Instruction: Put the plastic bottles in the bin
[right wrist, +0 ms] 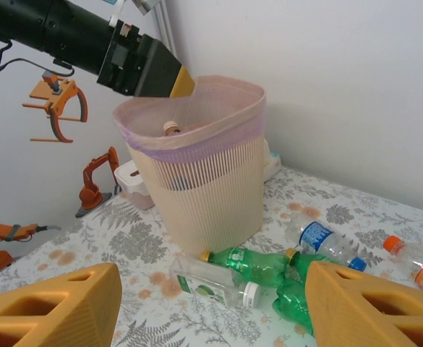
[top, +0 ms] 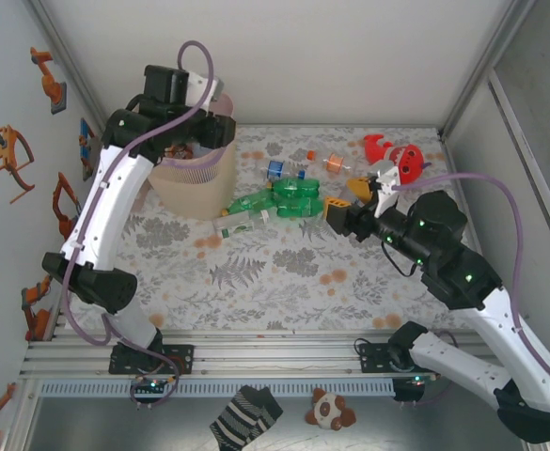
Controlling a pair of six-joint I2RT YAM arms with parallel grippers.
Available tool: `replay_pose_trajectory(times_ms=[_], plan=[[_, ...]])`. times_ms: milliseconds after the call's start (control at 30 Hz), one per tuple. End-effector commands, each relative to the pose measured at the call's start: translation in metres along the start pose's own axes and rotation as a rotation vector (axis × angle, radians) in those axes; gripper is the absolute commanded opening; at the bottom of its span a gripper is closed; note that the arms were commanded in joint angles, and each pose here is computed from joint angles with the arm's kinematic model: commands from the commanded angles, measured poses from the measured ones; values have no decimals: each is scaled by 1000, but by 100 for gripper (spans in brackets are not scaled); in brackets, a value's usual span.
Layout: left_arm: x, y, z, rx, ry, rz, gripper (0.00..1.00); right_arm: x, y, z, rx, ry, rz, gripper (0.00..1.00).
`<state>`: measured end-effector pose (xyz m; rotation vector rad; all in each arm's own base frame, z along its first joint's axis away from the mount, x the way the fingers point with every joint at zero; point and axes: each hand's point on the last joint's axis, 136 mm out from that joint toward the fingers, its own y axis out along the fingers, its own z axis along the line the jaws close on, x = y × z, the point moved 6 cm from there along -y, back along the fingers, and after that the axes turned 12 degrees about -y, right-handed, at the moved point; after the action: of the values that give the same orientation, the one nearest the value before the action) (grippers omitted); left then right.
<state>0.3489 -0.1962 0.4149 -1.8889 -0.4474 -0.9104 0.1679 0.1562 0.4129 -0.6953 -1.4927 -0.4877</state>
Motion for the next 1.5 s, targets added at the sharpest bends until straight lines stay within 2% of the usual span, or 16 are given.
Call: replay_pose_trajectory(times_ms=[0,333,700,1100,1467], plan=[[-9,2,-17,-54,171,5,54,9,-5,2,5,5,-51,67],[-63,35,-49,-48,478,152,61,9,-5,2,6,7,-49,67],[-127,99,-28,120,664,409,63,10,-3,1,4,4,-46,67],[-176,150,-3,173,702,586,63,9,0,1,5,3,-39,67],[-206,177,26,210,633,692,63,7,-5,1,-6,-1,-38,67]])
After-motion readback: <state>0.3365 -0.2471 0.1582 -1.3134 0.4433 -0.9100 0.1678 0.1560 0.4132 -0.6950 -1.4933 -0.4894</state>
